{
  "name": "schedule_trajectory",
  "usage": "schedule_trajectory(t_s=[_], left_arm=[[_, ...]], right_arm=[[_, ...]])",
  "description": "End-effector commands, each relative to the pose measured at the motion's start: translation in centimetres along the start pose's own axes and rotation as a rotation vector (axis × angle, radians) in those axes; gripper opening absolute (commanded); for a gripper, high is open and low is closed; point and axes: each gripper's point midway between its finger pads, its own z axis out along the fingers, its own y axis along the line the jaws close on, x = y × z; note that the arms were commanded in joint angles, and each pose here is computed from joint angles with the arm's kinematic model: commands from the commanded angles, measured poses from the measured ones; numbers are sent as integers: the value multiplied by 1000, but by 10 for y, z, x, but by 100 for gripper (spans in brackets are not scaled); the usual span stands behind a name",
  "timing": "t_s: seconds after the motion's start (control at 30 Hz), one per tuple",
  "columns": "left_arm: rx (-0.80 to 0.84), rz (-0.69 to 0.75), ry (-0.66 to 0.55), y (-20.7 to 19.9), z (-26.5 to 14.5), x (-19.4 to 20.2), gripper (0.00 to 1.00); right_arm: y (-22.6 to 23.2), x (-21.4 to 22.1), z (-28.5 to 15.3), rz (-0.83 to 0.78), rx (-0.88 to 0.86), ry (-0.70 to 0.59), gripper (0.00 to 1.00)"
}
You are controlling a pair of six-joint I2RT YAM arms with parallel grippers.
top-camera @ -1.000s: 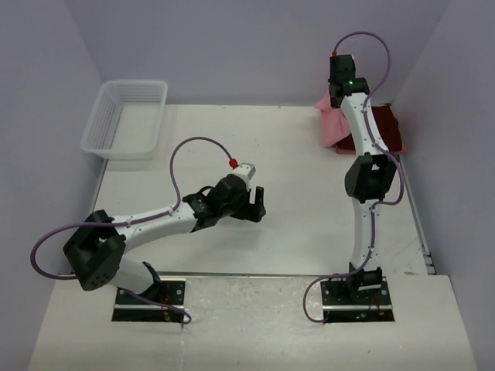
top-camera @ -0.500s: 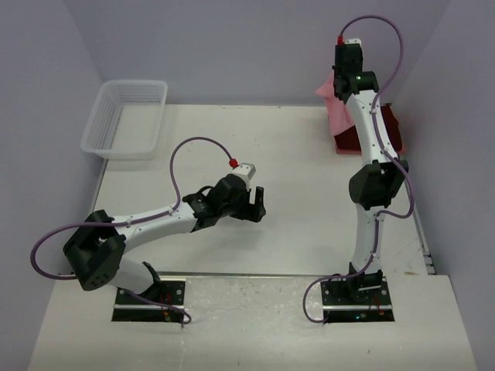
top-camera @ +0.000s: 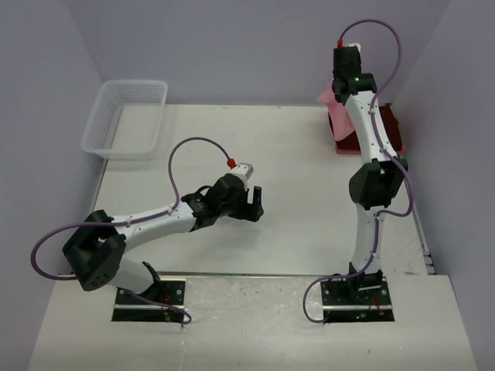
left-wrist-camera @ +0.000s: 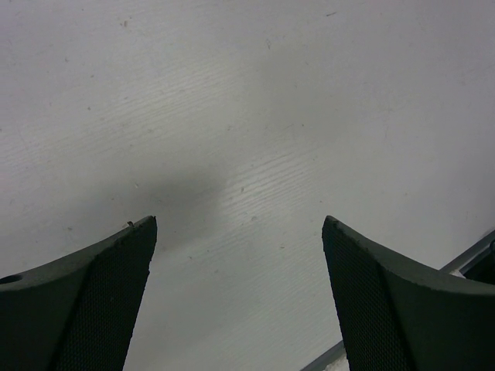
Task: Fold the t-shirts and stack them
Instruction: Put the neatly folded tshirt into the corner of the board with the right arm
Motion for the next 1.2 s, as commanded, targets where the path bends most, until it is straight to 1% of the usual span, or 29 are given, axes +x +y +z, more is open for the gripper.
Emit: schedule_trajectory(t_s=[0.0, 0.13, 0.27, 0.3, 0.53, 0.63, 0.67, 0.73, 0.77, 0.8, 0.83, 0.97, 1.07, 1.17], left_arm=[[23, 14, -47, -2, -8, -13, 87], [20, 15, -59, 0, -13, -18, 87], [12, 12, -45, 5, -12, -13, 87], [13, 12, -41, 5, -12, -12, 87], [15, 10, -44, 7, -17, -10, 87], [19, 14, -39, 7, -19, -9, 87], [17, 15, -35, 7, -20, -8, 87], [15, 14, -31, 8, -19, -7, 87], [16, 16, -27, 9, -19, -5, 87], [20, 15, -26, 8, -19, -4, 87], [31, 15, -18, 6, -18, -2, 87], [37, 14, 3, 8, -15, 5, 87], [35, 20, 9, 8, -12, 6, 87], [32, 24, 16, 9, -10, 9, 87]], right_arm=[[-19, -15, -7, 44, 39, -48, 0], [-21, 0, 8, 72, 73, -4, 0], [-27, 13, 20, 85, 115, 33, 0], [-35, 16, 24, 90, 151, 39, 0], [-50, 41, 63, 94, 221, 105, 0], [-56, 43, 82, 77, 246, 98, 0], [-58, 49, 91, 61, 263, 113, 0], [-57, 51, 97, 50, 276, 113, 0], [-61, 56, 101, 43, 297, 121, 0], [-77, 54, 109, 75, 337, 99, 0], [-81, 54, 111, 43, 349, 98, 0], [-100, 51, 122, 41, 445, 60, 0], [-110, 53, 129, 42, 497, 59, 0], [-114, 57, 141, -12, 533, 59, 0]])
